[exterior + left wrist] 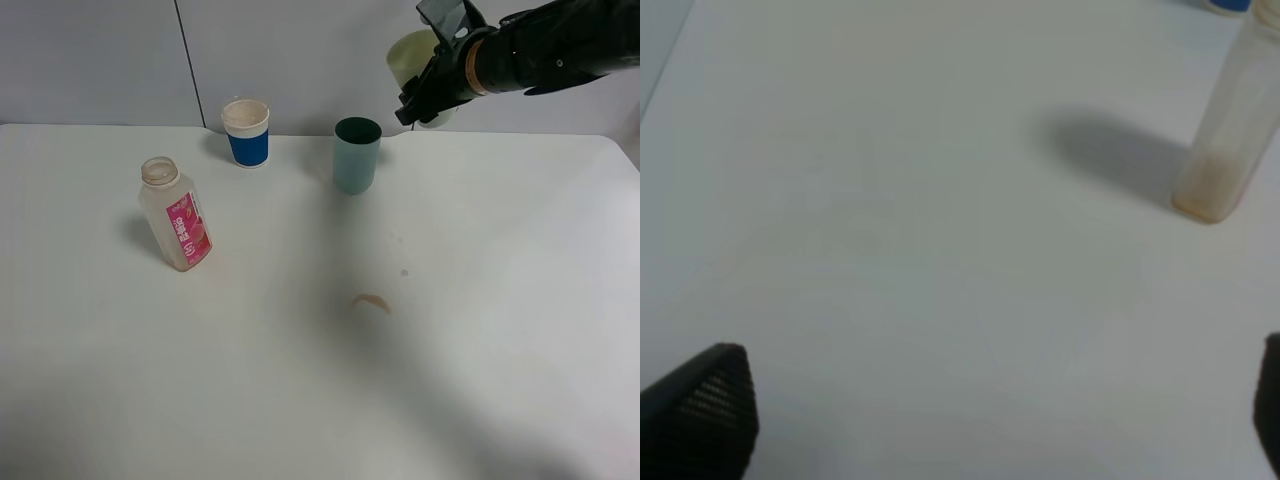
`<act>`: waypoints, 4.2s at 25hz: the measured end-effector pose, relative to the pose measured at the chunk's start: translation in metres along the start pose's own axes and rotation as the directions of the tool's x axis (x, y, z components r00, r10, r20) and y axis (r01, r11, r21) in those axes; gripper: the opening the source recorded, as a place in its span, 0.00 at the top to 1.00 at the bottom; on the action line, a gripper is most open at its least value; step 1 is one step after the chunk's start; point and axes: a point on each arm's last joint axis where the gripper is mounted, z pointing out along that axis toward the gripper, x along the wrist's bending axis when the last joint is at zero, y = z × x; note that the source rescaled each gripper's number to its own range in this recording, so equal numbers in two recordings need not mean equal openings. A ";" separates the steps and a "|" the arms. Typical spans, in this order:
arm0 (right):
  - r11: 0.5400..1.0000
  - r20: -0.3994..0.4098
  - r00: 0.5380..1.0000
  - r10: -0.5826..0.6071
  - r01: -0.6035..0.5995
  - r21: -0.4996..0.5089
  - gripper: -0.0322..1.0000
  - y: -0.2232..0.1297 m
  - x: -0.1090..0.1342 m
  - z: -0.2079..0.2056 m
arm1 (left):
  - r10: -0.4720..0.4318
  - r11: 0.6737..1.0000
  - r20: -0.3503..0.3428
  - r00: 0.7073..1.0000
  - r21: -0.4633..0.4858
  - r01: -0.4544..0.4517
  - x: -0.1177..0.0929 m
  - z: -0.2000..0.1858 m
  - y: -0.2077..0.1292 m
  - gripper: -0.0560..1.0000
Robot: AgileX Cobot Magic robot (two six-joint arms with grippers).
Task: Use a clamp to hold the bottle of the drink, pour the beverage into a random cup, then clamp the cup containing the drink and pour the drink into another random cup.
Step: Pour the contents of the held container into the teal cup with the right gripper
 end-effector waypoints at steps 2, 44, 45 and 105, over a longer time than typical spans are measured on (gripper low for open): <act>1.000 0.006 1.000 -0.004 0.004 0.000 0.97 0.001 0.002 0.000 | 0.000 1.000 0.000 1.000 0.000 0.000 0.000 0.000 0.000 0.00; 0.978 0.246 0.946 -0.210 0.200 0.067 0.97 0.015 0.040 -0.005 | 0.000 1.000 0.000 1.000 0.000 0.000 0.000 0.000 0.000 0.00; 0.975 0.251 0.943 -0.220 0.206 0.078 0.97 0.013 0.040 -0.003 | 0.000 1.000 0.000 1.000 0.000 0.000 0.000 0.000 0.000 0.00; 0.850 0.336 0.782 -0.525 0.467 0.242 0.97 0.013 0.063 0.010 | 0.000 1.000 0.000 1.000 0.000 0.000 0.000 0.000 0.000 0.00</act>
